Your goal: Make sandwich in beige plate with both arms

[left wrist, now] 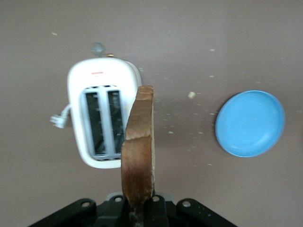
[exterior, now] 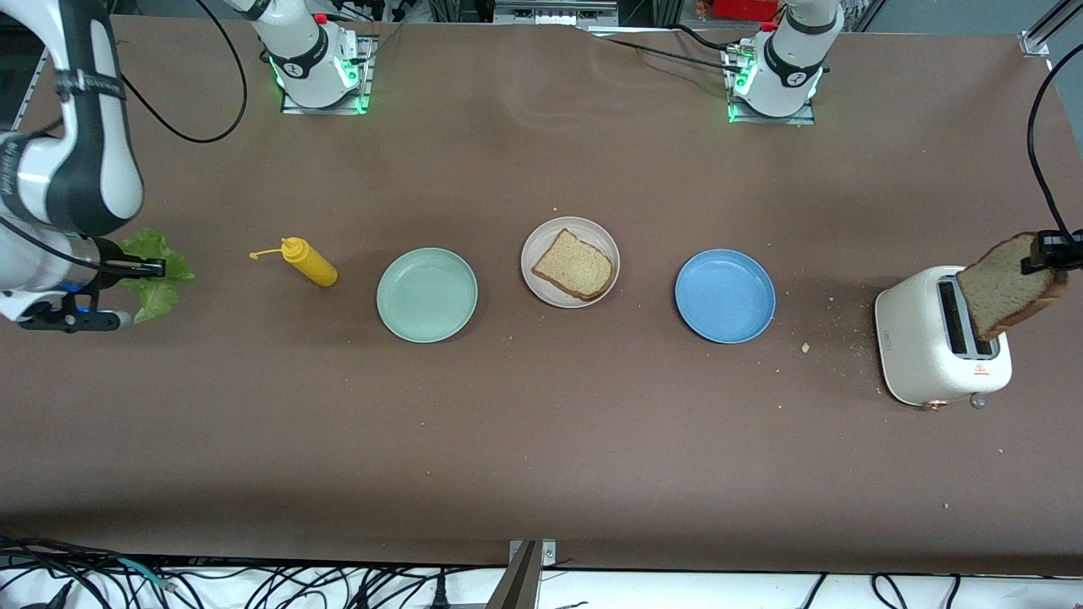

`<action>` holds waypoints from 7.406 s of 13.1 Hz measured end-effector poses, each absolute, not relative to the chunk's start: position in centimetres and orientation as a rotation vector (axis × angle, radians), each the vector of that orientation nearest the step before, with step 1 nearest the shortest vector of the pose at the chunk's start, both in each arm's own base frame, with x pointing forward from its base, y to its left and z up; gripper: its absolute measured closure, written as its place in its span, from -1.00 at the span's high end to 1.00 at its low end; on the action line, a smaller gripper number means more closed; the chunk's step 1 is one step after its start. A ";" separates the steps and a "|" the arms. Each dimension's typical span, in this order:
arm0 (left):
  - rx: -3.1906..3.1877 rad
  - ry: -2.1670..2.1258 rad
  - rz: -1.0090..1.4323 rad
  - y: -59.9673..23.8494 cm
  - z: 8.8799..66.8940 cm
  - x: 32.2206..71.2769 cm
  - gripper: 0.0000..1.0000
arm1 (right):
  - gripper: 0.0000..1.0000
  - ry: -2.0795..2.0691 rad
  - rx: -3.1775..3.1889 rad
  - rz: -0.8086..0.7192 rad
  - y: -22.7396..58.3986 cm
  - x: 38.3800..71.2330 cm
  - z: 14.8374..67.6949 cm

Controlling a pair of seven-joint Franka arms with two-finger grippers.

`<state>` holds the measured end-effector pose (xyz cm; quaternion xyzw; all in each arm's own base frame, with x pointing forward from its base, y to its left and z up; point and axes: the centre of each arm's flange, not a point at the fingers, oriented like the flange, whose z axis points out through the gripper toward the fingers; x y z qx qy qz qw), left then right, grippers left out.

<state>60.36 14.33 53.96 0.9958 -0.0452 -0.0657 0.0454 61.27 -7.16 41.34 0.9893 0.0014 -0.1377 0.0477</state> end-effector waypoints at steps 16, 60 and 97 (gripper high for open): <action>2.730 -0.266 -0.094 12.2 54.0 60.5 -0.83 | -0.87 -1.210 2.981 -0.634 40.2 55.1 42.0; 2.190 -0.542 -0.493 -15.1 40.3 62.5 -0.83 | 1.00 -0.221 3.035 -0.306 7.7 61.0 52.8; 2.127 -0.637 -0.444 -24.7 23.1 61.4 1.00 | 1.00 0.070 3.105 -0.116 0.9 61.6 51.3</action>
